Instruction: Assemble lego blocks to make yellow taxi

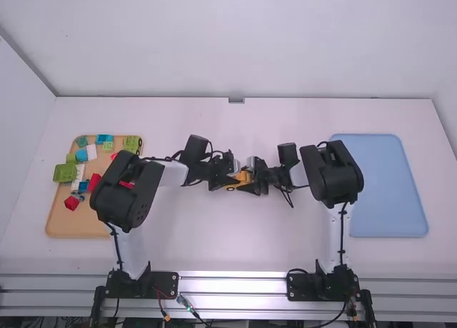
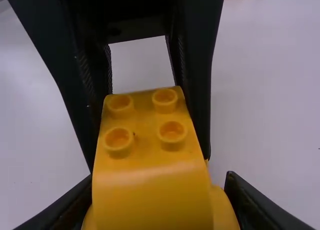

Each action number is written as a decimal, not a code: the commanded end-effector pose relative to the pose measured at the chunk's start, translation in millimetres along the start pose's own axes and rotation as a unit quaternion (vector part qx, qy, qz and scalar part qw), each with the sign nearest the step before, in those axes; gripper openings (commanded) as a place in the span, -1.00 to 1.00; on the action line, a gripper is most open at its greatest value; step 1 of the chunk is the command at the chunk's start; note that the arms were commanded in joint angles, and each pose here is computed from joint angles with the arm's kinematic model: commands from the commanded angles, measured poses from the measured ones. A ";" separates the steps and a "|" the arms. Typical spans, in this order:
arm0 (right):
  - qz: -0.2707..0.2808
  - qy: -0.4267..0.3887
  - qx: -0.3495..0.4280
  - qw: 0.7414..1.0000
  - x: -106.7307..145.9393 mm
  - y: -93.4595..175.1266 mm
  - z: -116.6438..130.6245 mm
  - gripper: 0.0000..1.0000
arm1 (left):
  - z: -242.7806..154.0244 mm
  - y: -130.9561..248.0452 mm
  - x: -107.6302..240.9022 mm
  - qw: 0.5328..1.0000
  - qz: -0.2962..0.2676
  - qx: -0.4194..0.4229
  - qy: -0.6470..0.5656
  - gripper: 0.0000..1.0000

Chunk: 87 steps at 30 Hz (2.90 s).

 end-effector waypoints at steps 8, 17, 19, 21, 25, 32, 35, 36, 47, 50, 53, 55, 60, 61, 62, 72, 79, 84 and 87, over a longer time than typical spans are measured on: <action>0.019 -0.015 0.021 0.999 2.2 -4.9 -7.3 0.12 | -45.4 -21.4 49.7 0.989 0.126 0.045 0.066 -0.77; 0.021 -0.016 0.024 0.999 2.7 -4.8 -7.9 0.12 | -31.4 -21.8 38.3 0.991 0.109 0.047 0.064 -0.66; 0.021 -0.016 0.024 0.999 2.6 -4.8 -7.8 0.13 | -28.1 -21.9 37.1 0.991 0.112 0.045 0.063 -0.55; 0.021 -0.015 0.024 0.999 2.6 -4.8 -7.9 0.12 | -26.4 -21.9 36.2 0.991 0.112 0.046 0.063 -0.55; 0.022 -0.017 0.024 0.999 2.9 -4.8 -7.7 0.12 | -22.3 -22.1 34.1 0.991 0.111 0.043 0.061 -0.53; 0.028 -0.017 0.033 0.999 4.2 -4.7 -9.3 0.13 | -18.0 -22.0 31.7 0.992 0.108 0.039 0.057 -0.49; 0.028 -0.017 0.033 0.999 4.1 -4.7 -9.3 0.13 | -17.3 -20.1 29.3 0.992 0.109 0.039 0.057 -0.40; 0.028 -0.018 0.032 0.999 4.2 -4.7 -9.2 0.13 | -16.5 -19.1 27.7 0.992 0.108 0.038 0.056 -0.39; 0.029 -0.020 0.032 0.999 4.7 -4.7 -8.9 0.13 | -13.2 -17.1 23.4 0.993 0.104 0.031 0.050 -0.27; 0.029 -0.020 0.032 0.999 4.8 -4.7 -8.8 0.12 | -11.5 -17.0 22.1 0.993 0.102 0.031 0.049 -0.25; 0.029 -0.020 0.032 0.999 4.8 -4.7 -8.8 0.13 | -9.9 -17.1 20.9 0.993 0.100 0.031 0.049 -0.25; 0.029 -0.020 0.032 0.999 4.8 -4.7 -8.8 0.13 | -9.1 -16.9 20.3 0.994 0.099 0.029 0.046 -0.25; 0.030 -0.021 0.032 0.999 5.0 -4.6 -8.8 0.13 | -8.3 -16.0 18.9 0.994 0.098 0.027 0.045 -0.26; 0.029 -0.021 0.032 0.999 4.9 -4.7 -8.8 0.12 | -7.9 -15.6 18.1 0.994 0.097 0.026 0.044 -0.23; 0.029 -0.021 0.032 0.999 4.9 -4.7 -8.8 0.12 | -7.4 -15.1 17.3 0.994 0.097 0.025 0.043 -0.21; 0.038 -0.027 0.039 0.998 7.4 -4.6 -9.2 0.12 | 7.4 6.6 3.1 0.997 0.066 0.001 0.035 -0.06; 0.038 -0.027 0.039 0.998 7.5 -4.4 -9.3 0.12 | 17.1 27.2 -2.1 1.000 0.020 -0.008 0.020 -0.06; 0.039 -0.027 0.039 0.998 7.5 -4.4 -9.4 0.13 | 22.4 43.5 -0.5 0.999 -0.001 -0.015 0.036 -0.06; 0.039 -0.027 0.039 0.998 7.5 -4.4 -9.4 0.13 | 23.9 58.7 -2.7 0.999 -0.027 -0.014 0.028 -0.06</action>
Point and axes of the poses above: each hand's point on the last joint's axis, 136 mm out from that joint toward the fingers, its own y axis back along the fingers, its own z axis along the line the jaws close on, x = y × z, the point moved 8 cm from there along y, back along the fingers, and after that the axes turned 14 degrees about -y, right-handed, at the moved point
